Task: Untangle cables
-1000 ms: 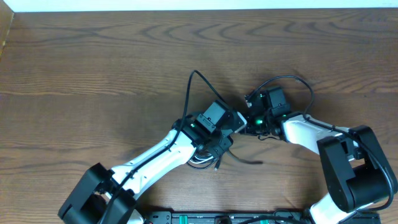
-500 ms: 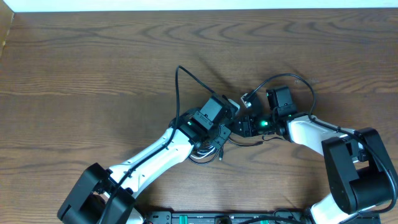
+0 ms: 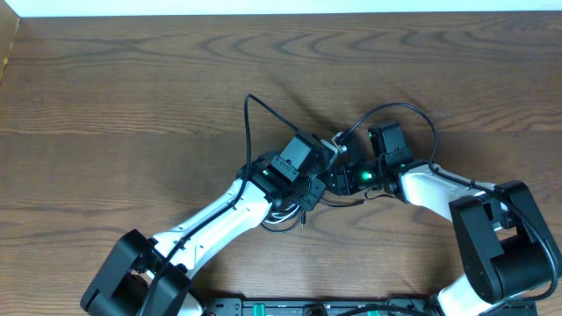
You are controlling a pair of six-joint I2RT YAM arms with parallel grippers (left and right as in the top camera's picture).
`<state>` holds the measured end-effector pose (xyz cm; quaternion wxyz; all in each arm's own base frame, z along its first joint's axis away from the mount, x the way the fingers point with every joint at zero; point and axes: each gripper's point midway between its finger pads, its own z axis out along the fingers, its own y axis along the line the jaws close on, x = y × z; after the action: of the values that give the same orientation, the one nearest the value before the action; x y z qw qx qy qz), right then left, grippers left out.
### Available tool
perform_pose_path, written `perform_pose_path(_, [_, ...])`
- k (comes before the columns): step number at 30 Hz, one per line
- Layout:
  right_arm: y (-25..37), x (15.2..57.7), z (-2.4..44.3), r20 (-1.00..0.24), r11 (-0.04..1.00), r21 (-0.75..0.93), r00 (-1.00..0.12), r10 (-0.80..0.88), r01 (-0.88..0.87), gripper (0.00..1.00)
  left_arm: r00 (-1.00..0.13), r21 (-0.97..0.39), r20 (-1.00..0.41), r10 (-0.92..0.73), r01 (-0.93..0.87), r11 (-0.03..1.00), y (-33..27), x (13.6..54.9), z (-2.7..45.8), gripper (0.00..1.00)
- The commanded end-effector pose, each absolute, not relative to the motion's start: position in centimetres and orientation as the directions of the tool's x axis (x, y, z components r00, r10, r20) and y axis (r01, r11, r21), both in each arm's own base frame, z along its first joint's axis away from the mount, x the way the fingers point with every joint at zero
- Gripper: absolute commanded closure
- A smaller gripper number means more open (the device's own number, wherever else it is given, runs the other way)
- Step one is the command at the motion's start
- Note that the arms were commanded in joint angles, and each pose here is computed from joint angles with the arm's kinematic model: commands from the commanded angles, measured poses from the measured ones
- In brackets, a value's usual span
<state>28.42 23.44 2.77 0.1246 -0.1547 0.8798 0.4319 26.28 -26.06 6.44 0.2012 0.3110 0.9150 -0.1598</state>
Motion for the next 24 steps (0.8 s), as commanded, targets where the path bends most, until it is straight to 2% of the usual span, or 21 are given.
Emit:
perform_pose_path(1, [24.3,27.4,3.7,-0.373,0.528,0.737,-0.906,-0.202,-0.421,0.64,-0.733,-0.193,-0.483,0.479,0.623,0.758,-26.0,26.5,7.1,0.92])
perform_pose_path(6, [24.6,27.0,4.1,-0.391,0.490,0.747,-0.893,-0.224,-0.450,0.64,-0.768,-0.216,-0.478,0.426,0.573,0.791,-24.8,27.6,7.1,0.93])
perform_pose_path(11, [24.8,27.0,4.2,-0.400,0.486,0.744,-0.888,-0.226,-0.458,0.64,-0.785,-0.381,-0.471,0.404,0.593,0.709,-26.4,26.5,8.1,0.93])
perform_pose_path(15, [25.2,26.9,4.3,-0.413,0.479,0.739,-0.880,-0.235,-0.474,0.64,-0.786,-0.454,-0.464,0.408,0.606,0.653,-27.4,25.5,8.7,0.93])
perform_pose_path(20, [24.4,27.9,3.4,-0.394,0.560,0.707,-0.898,-0.197,-0.433,0.64,-0.791,-0.498,-0.448,0.416,0.608,0.619,-27.9,24.6,9.0,0.93])
perform_pose_path(24, [24.4,28.2,3.3,-0.393,0.570,0.704,-0.901,-0.186,-0.425,0.64,-0.791,-0.528,-0.445,0.420,0.610,0.591,-28.3,24.1,9.3,0.93])
